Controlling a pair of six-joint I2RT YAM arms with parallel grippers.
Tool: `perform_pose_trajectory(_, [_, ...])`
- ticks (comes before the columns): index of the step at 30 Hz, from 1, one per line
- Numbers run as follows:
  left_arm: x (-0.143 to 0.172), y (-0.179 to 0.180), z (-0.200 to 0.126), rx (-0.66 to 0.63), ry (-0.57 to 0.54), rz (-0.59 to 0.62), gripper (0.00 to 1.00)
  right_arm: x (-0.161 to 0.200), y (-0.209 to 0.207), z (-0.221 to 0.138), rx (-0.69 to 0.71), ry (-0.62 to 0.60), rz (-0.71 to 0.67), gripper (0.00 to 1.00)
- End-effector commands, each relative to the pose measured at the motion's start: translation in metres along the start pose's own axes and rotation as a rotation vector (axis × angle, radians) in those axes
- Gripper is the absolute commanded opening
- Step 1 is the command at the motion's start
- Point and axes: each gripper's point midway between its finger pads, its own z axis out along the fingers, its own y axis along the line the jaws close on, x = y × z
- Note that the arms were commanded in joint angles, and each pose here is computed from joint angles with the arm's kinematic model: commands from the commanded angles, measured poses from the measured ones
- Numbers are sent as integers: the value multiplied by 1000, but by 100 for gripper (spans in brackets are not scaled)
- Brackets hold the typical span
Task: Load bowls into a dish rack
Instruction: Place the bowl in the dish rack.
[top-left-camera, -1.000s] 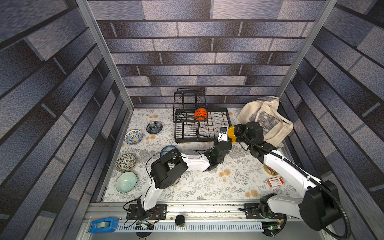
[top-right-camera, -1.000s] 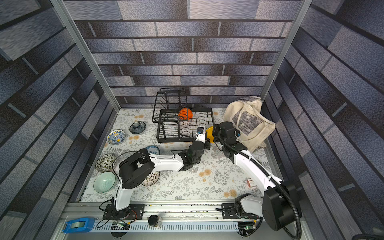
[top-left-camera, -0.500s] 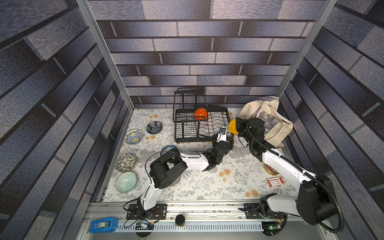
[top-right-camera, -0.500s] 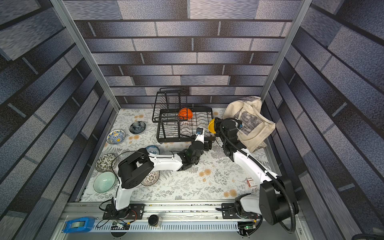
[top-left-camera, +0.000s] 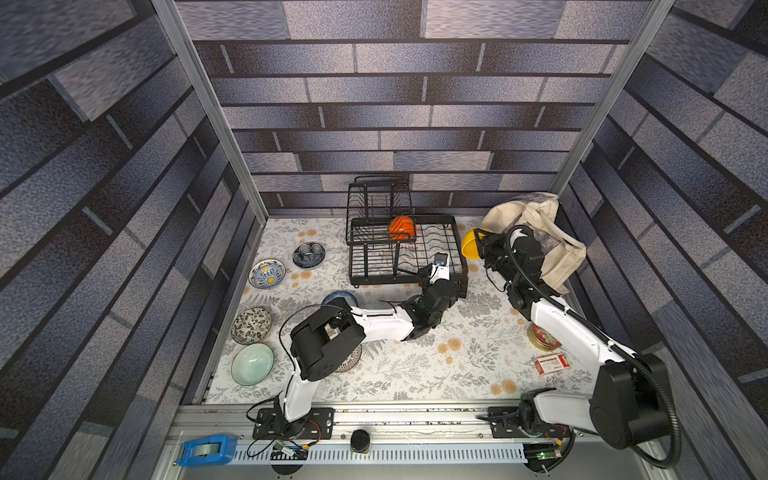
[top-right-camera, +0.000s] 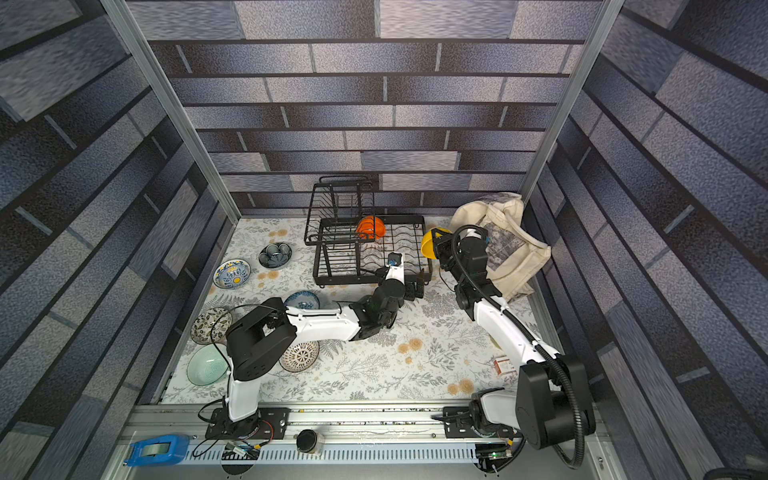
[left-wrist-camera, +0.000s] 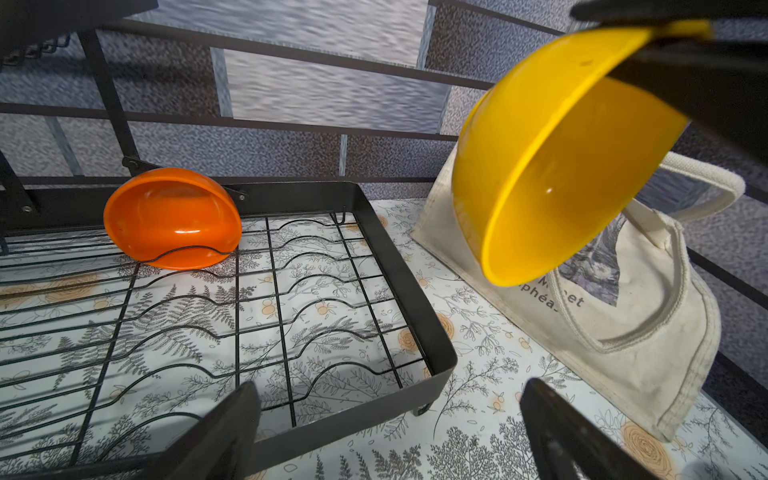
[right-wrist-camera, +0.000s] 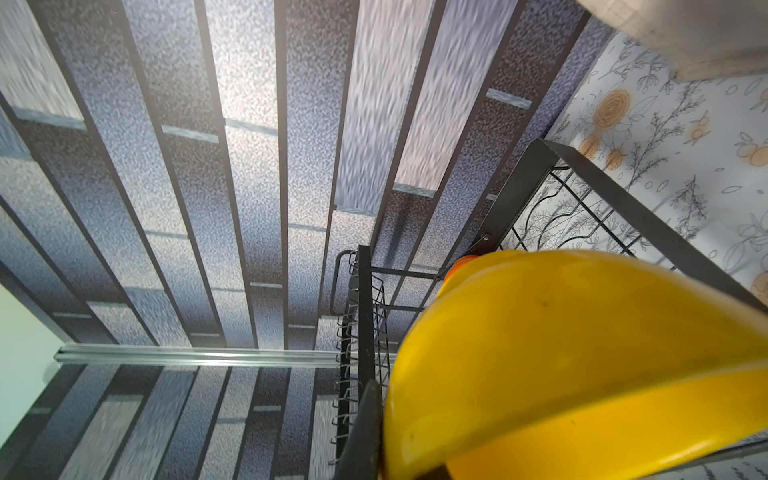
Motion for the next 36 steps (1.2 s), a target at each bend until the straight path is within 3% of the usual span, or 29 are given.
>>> perform_pose_trajectory(1, [-13,-4,-12,30,1,-32,100,6,43,-12,-126,66,-125,0])
perform_pose_trajectory(9, [-7,-10,-44,184,131,-114,100,31,51,-6,-208,217,-170,0])
perform_pose_trajectory(11, [-9,-3,-59,169,183,-110,100,34,47,-2,-211,234,-167,0])
perform_pose_trajectory(21, [-41,97,-149,37,360,-201,100,39,29,33,-214,272,-129,0])
perform_pose_trajectory(25, [-44,168,-180,-81,401,-351,100,44,22,52,-222,283,-90,0])
perform_pose_trajectory(30, [-55,239,-203,-164,368,-566,100,56,16,76,-230,306,-50,0])
perform_pose_trajectory(36, [-52,289,-189,-108,407,-939,100,80,20,106,-258,341,-17,0])
